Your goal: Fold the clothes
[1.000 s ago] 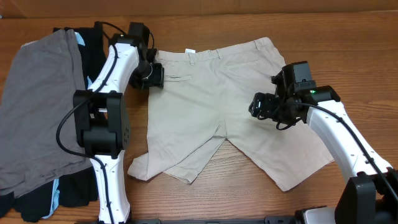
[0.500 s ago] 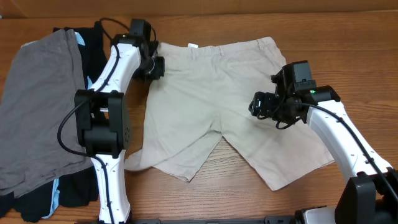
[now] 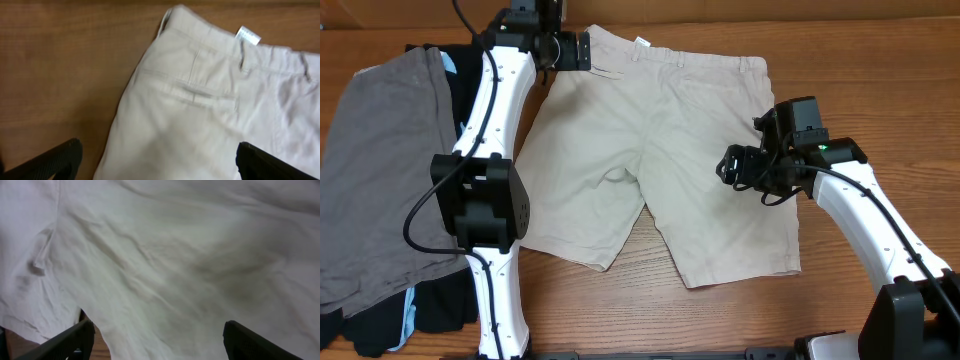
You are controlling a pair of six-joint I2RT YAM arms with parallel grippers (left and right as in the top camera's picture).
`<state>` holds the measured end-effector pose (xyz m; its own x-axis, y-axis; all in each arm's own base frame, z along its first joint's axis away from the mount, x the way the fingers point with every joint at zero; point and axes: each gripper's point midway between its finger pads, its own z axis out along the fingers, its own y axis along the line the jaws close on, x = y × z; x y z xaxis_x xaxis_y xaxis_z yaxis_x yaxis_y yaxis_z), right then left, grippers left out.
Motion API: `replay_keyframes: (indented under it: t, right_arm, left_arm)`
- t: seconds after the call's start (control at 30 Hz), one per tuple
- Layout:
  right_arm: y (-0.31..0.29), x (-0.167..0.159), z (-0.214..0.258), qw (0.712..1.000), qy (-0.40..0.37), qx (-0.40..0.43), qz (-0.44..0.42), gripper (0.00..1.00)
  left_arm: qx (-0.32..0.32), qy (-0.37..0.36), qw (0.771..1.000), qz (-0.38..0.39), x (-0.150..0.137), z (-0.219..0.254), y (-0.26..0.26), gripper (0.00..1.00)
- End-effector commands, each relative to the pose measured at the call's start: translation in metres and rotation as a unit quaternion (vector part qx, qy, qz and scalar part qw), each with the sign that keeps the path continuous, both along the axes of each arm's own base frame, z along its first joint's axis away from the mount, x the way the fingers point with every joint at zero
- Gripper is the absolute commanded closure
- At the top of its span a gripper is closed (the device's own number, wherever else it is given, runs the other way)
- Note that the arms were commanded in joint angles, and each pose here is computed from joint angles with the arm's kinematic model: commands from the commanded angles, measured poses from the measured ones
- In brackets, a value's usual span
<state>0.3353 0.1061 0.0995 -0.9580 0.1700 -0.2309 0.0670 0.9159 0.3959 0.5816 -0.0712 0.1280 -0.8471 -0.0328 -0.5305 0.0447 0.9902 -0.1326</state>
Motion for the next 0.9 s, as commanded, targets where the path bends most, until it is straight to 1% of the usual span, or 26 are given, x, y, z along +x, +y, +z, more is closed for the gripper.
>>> replay_keyframes:
  t: [0.0,0.17,0.27,0.37,0.47,0.67,0.87]
  right_arm:
    - [0.005,-0.002,0.002,1.0,0.004,0.016,0.003,0.16]
    - [0.015,-0.011,0.0,0.999,0.025,0.025,0.002,0.18]
    - [0.034,-0.02,-0.001,0.999,0.027,0.024,0.03,0.18]
    - [0.053,-0.027,-0.007,0.998,0.03,0.001,0.051,0.18]
    - [0.067,-0.034,-0.021,0.997,0.039,-0.027,0.064,0.18]
    - [0.085,-0.045,-0.057,0.992,0.078,-0.045,0.093,0.18]
    - [0.076,-0.052,-0.084,0.986,0.12,-0.075,0.089,0.18]
  left_arm:
    - [0.011,-0.001,1.0,0.001,-0.005,0.021,0.006,0.0]
    - [0.011,0.051,0.999,-0.002,-0.039,0.051,0.008,0.0]
    - [0.004,0.074,0.997,-0.008,-0.06,0.07,0.006,0.0]
    - [-0.011,0.092,0.996,-0.016,-0.076,0.082,0.001,0.0]
    - [-0.025,0.111,0.993,-0.024,-0.088,0.084,-0.004,0.0]
    - [-0.026,0.129,0.991,-0.026,-0.096,0.081,-0.005,0.0]
    - [-0.025,0.128,0.991,-0.03,-0.097,0.081,-0.008,0.0]
